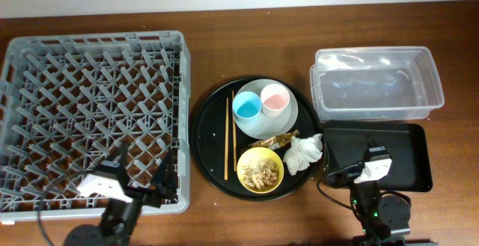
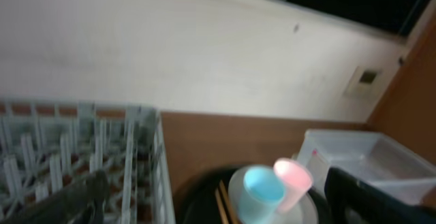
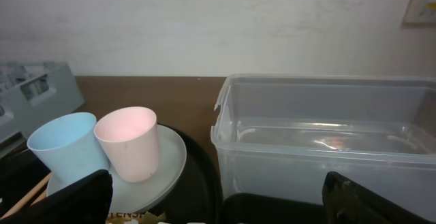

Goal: Sort waste into correct bins and load items into the dishwasher rack
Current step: 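Reach the left gripper to the chopsticks on the black tray and grasp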

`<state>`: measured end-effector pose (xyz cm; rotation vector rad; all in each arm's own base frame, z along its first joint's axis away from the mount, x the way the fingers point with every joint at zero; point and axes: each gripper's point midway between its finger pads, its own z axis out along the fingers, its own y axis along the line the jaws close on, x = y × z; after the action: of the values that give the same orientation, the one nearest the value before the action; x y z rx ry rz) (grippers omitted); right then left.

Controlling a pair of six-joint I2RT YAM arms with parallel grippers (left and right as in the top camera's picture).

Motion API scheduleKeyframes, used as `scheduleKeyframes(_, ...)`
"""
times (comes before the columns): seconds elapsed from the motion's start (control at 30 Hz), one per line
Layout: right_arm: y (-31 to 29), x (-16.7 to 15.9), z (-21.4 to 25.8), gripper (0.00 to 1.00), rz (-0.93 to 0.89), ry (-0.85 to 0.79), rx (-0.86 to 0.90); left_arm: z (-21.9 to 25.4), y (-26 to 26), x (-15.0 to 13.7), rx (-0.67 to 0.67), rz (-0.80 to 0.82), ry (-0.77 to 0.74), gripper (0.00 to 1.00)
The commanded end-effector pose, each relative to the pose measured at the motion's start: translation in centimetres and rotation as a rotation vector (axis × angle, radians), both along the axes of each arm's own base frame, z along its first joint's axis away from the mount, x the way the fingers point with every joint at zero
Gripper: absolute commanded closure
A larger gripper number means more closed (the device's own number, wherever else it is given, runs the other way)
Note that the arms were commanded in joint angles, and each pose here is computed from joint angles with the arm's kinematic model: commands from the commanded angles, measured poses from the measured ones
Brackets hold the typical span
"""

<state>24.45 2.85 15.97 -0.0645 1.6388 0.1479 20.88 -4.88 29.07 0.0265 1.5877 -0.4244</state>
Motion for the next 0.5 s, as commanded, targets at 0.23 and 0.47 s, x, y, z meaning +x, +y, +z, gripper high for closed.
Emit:
scheduleKeyframes(0.23, -0.3, 0.0, -0.3, 0.01, -0.016, 0.006, 0.007, 1.7, -4.7, 8.3, -0.141, -0.248, 1.020, 0.05)
scheduleKeyframes(0.47, -0.3, 0.0, -0.2, 0.01, -0.016, 0.006, 0.007, -10.0, -11.1, 6.9, 0.231, -0.185, 1.276, 0.91)
